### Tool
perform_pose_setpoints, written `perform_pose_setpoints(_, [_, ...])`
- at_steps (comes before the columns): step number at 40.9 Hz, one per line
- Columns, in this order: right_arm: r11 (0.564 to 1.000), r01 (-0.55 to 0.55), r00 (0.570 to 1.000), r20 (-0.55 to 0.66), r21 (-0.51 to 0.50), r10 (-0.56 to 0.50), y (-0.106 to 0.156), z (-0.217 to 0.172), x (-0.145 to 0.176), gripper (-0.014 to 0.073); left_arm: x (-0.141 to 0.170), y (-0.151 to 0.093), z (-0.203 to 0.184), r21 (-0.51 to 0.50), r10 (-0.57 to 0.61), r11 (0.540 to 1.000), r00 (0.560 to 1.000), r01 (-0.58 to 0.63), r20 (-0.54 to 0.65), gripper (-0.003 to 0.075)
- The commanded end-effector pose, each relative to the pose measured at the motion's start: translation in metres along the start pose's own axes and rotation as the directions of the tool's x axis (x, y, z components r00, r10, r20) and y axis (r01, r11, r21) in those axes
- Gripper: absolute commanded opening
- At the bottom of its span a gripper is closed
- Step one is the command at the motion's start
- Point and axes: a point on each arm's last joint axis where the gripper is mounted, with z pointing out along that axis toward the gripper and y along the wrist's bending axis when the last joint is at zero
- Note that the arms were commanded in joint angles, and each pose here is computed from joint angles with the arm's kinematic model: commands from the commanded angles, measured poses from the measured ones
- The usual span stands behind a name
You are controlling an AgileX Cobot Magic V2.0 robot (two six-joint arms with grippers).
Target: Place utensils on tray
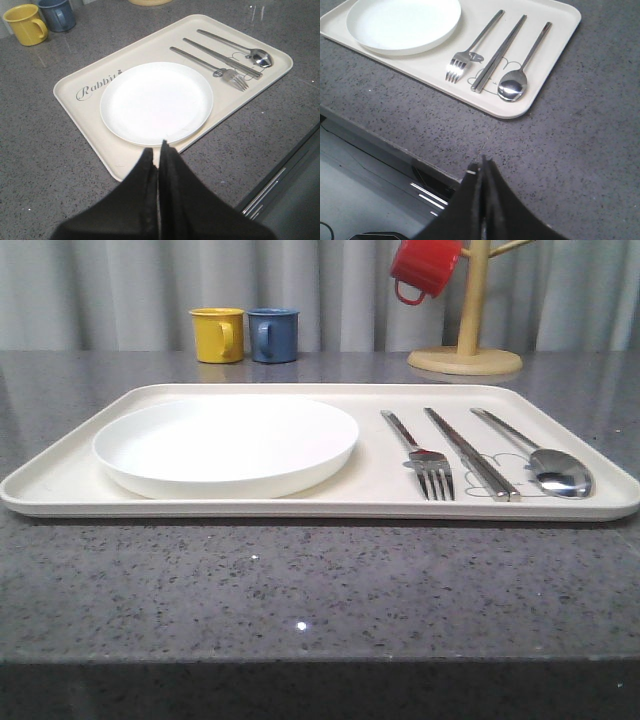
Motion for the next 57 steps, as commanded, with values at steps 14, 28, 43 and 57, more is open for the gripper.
perform_pose_setpoints(14, [1.000, 0.010, 0.996, 0.091, 0.000, -0.010, 0.000, -0.003, -0.013, -0.0122, -0.012, 0.001, -0.003, -0.004, -0.007, 1.000, 0.996, 0.008, 0.091, -0.0018])
perform_pose_setpoints(28, [1.000, 0.010, 0.996, 0.088, 0.000, -0.010, 0.000, -0.003, -0.013, -0.0122, 0.048, 0.003, -0.006, -0.185, -0.022, 0.980, 0.957, 0.078, 0.288, -0.0018])
perform_pose_setpoints(43, [1.000, 0.010, 0.996, 0.088, 0.000, -0.010, 0.000, -0.003, -0.013, -0.0122, 0.148, 0.004, 0.033, -0.439, -0.010, 0.860, 0.867, 0.262, 0.498, -0.0018])
perform_pose_setpoints(57, [1.000, 0.010, 0.996, 0.087, 0.000, -0.010, 0.000, -0.003, -0.013, -0.0122, 0.161, 0.007, 0.040, -0.489, -0.012, 0.824, 0.871, 0.288, 0.492, -0.0018])
